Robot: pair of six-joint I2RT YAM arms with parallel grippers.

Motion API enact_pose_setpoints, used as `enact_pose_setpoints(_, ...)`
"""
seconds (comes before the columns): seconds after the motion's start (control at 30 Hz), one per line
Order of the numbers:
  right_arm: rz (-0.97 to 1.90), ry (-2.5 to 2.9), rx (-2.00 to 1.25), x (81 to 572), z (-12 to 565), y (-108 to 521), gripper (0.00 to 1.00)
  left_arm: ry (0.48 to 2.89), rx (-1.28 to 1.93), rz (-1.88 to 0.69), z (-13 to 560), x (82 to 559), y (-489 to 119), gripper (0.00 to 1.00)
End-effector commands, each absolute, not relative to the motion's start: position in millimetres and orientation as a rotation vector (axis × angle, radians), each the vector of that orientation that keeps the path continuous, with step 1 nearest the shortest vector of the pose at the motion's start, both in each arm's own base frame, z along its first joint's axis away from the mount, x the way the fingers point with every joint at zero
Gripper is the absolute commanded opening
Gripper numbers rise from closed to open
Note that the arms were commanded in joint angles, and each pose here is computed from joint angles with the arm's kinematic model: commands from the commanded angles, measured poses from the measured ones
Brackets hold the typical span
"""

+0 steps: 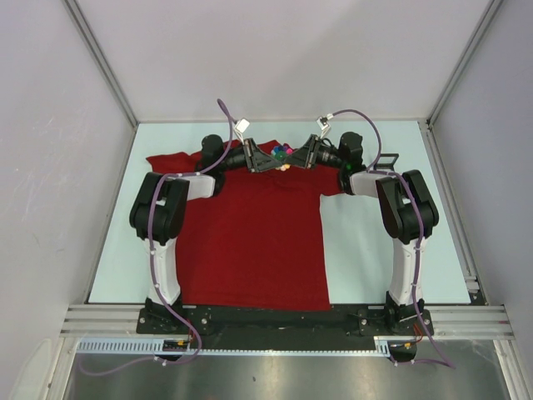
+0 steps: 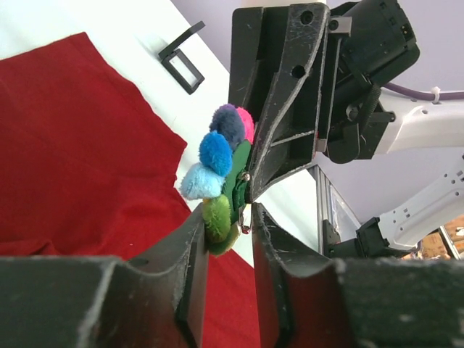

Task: Remove the brooch from the garment

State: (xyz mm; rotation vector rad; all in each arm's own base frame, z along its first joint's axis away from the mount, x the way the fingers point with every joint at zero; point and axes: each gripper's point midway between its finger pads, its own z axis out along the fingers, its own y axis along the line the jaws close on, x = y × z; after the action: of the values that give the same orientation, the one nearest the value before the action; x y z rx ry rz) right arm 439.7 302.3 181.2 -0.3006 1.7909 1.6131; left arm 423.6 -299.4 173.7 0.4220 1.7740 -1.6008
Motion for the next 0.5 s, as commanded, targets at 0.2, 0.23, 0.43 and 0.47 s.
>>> enact_pose_setpoints(0.2,1.571,1.780,-0.300,443.9,184.8,298.8,0.00,1.625,0.551,-1.575,216.2,414.2,-308.0,0.27)
enact_pose_setpoints(0.23,1.572,1.780,-0.301,443.7,184.7,298.9,0.00,1.622,0.555,-1.576,216.8,413.9,-307.4,0.27)
enact_pose_setpoints(0.43,1.574,1.778,-0.305,443.2,185.3,299.0,0.00,1.602,0.553,-1.615,219.2,411.0,-308.4,0.25)
enact_pose_setpoints(0.47,1.575,1.779,-0.306,442.9,185.0,299.1,0.00,1.597,0.555,-1.620,219.7,410.6,-307.9,0.25)
